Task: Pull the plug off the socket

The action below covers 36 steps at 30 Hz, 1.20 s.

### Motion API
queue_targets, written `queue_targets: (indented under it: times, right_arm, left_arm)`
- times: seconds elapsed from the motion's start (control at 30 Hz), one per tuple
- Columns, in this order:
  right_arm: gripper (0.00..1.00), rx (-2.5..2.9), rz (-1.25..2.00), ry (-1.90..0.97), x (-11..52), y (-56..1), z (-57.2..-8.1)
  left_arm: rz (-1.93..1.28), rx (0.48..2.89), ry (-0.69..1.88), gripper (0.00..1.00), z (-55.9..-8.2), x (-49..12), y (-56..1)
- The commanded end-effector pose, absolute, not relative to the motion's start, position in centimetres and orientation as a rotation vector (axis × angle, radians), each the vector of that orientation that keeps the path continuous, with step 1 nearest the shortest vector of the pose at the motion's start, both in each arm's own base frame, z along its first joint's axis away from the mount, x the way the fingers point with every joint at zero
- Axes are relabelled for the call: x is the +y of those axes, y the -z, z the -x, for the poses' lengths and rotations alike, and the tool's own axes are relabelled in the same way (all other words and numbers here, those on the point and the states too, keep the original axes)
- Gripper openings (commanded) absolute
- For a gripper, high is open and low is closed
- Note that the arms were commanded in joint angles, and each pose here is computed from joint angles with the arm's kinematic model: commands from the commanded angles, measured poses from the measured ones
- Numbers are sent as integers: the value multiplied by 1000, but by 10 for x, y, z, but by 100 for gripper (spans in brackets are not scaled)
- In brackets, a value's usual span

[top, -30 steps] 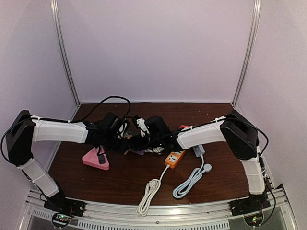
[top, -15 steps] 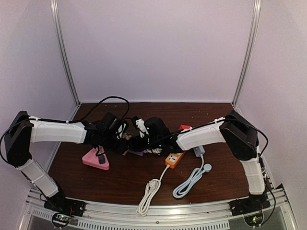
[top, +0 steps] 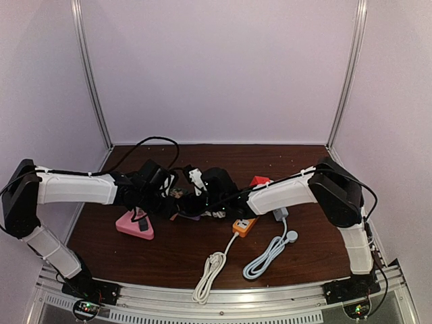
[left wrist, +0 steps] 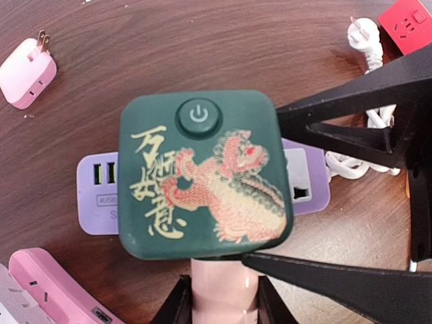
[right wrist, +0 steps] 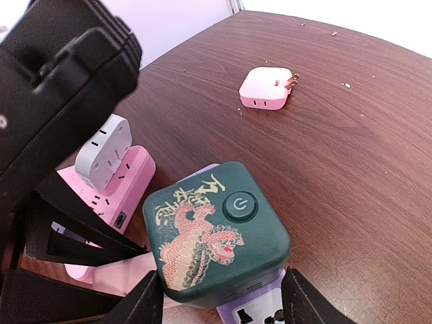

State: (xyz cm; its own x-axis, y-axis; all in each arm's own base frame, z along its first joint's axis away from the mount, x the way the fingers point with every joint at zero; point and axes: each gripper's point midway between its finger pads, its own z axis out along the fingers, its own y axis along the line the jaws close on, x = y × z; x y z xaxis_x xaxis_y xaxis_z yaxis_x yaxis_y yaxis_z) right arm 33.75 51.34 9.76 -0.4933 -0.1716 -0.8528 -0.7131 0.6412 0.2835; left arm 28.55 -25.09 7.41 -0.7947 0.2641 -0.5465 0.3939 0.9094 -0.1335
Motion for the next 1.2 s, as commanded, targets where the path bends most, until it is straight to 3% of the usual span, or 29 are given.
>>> queue_targets:
  times: [0.0,1.17]
  right_arm:
    - [60,2116,572,-500,462,-51,-378]
    - [59,2138,554,-387,450,-26,-384]
  left_arm:
    - [-522,2608,324,3,-259,-240,-67]
    - [-525,2673,392,2,-228,-227,-53]
